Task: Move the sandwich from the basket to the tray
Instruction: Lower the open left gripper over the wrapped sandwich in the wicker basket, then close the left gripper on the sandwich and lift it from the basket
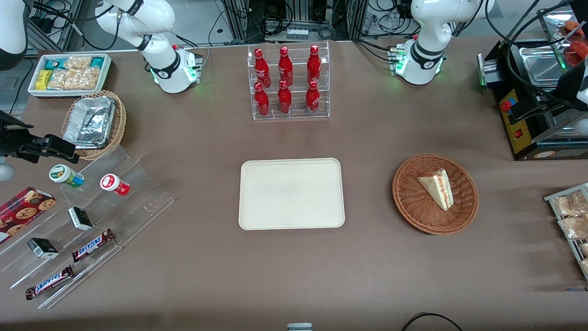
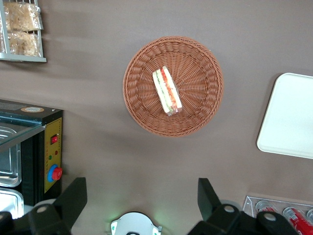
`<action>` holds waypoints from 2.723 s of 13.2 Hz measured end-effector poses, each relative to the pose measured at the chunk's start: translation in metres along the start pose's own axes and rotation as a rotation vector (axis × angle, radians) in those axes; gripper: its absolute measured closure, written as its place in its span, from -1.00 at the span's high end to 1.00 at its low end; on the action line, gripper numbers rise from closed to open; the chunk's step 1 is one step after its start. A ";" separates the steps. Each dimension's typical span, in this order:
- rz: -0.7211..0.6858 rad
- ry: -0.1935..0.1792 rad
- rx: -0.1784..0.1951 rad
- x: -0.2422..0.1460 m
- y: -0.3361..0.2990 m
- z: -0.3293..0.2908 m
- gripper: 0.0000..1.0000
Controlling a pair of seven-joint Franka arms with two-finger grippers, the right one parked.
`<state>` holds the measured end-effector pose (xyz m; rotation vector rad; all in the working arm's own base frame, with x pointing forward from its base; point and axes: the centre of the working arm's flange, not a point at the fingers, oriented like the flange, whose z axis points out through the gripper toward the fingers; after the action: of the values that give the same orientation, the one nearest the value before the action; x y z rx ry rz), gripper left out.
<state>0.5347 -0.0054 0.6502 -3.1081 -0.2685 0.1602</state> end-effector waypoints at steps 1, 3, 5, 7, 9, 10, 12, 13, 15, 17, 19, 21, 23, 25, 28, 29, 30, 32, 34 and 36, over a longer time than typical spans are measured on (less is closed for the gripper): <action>0.001 0.000 0.000 0.000 0.000 0.000 1.00; 0.001 0.000 0.000 0.000 0.000 0.000 1.00; 0.001 -0.009 0.001 0.002 0.001 0.004 1.00; 0.001 -0.036 0.004 0.009 0.002 0.025 1.00; -0.002 -0.027 0.001 0.023 0.005 0.062 1.00; -0.019 -0.024 0.000 0.028 0.006 0.081 1.00; -0.109 -0.003 -0.004 0.036 0.008 0.120 1.00; -0.151 0.000 -0.005 0.038 0.010 0.139 1.00; -0.220 0.008 -0.006 0.038 0.018 0.175 1.00; -0.320 0.003 -0.004 0.037 0.025 0.202 1.00; -0.363 -0.011 0.002 0.037 0.039 0.224 1.00; -0.366 -0.019 0.005 0.040 0.048 0.240 1.00; -0.362 -0.032 0.010 0.042 0.051 0.254 1.00; -0.357 -0.040 0.012 0.045 0.054 0.269 1.00; -0.354 -0.040 0.009 0.049 0.057 0.294 1.00; -0.354 -0.044 0.010 0.051 0.057 0.302 1.00; -0.354 -0.044 0.009 0.053 0.058 0.309 1.00; -0.354 -0.043 0.006 0.057 0.059 0.322 1.00; -0.354 -0.046 0.005 0.060 0.060 0.335 1.00; -0.354 -0.052 0.006 0.062 0.061 0.351 1.00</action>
<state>0.5692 -0.0516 0.2934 -2.9893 -0.8063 0.2325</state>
